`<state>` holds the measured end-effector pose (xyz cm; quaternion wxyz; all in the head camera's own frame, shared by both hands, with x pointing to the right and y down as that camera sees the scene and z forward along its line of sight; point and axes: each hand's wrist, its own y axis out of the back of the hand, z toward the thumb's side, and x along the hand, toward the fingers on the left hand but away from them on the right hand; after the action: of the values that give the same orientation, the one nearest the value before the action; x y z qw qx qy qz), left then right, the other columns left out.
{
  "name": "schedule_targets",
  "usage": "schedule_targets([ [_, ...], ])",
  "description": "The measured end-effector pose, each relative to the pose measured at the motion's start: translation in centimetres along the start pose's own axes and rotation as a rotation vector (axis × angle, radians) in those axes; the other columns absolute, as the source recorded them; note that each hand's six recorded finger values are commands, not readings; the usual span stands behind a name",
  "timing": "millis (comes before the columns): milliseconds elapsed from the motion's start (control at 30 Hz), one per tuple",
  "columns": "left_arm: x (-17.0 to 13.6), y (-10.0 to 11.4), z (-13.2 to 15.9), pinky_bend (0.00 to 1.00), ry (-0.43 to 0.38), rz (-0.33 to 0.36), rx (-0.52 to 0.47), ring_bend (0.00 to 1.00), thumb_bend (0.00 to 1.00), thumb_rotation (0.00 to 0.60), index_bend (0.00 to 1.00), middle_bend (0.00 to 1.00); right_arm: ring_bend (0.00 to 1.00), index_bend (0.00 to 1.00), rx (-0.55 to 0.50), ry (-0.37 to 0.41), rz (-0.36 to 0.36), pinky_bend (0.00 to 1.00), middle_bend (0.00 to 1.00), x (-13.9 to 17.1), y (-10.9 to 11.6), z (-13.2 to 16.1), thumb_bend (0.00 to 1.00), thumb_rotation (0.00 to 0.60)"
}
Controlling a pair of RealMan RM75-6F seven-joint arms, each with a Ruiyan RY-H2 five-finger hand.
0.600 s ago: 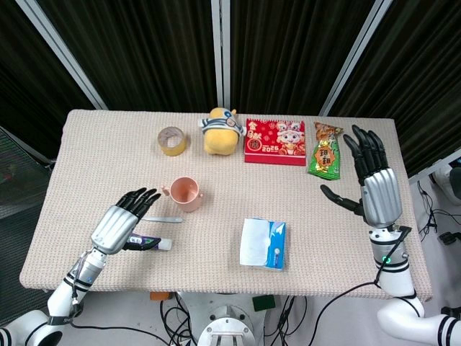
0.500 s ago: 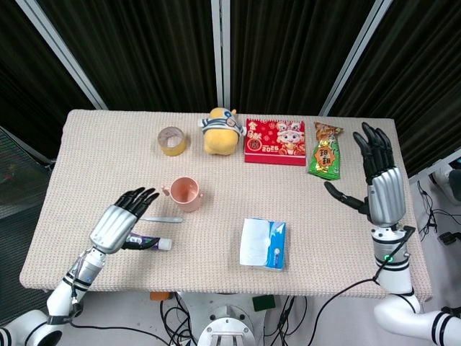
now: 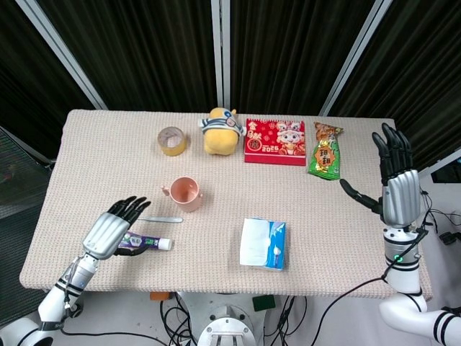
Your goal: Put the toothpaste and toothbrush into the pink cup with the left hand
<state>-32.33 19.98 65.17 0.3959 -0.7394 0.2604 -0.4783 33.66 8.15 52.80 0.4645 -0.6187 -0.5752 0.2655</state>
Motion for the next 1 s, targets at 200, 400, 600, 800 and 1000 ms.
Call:
schedule_targets([
  [200,-0.7,-2.5,-0.7,0.35,0.03,-0.092,0.002,0.19,0.18,0.433,0.24,0.18,0.0,0.0,0.024,-0.03,0.002,0.0,0.0,0.7,0.7,-1.1,0.37,0.6],
  [400,-0.7,-3.7,-1.2,0.35,0.044,-0.105,-0.005,0.19,0.19,0.459,0.28,0.2,0.0,0.0,0.036,-0.039,0.016,0.0,0.0,1.1,0.8,-1.5,0.37,0.6],
  [600,-0.8,-5.2,-1.5,0.35,0.055,-0.141,-0.038,0.19,0.19,0.478,0.29,0.21,0.0,0.0,0.043,-0.04,0.021,0.0,0.0,1.1,0.8,-1.6,0.37,0.6],
  [800,0.0,-4.9,-0.7,0.35,0.023,-0.122,-0.067,0.2,0.19,0.482,0.29,0.22,0.0,0.0,0.043,-0.047,0.029,0.0,0.0,1.2,0.5,-1.7,0.37,0.6],
  [1000,1.5,-4.7,0.6,0.39,-0.029,-0.121,-0.054,0.22,0.2,0.543,0.33,0.26,0.0,0.0,0.04,-0.047,0.036,0.0,0.0,1.1,0.2,-1.7,0.37,0.6],
])
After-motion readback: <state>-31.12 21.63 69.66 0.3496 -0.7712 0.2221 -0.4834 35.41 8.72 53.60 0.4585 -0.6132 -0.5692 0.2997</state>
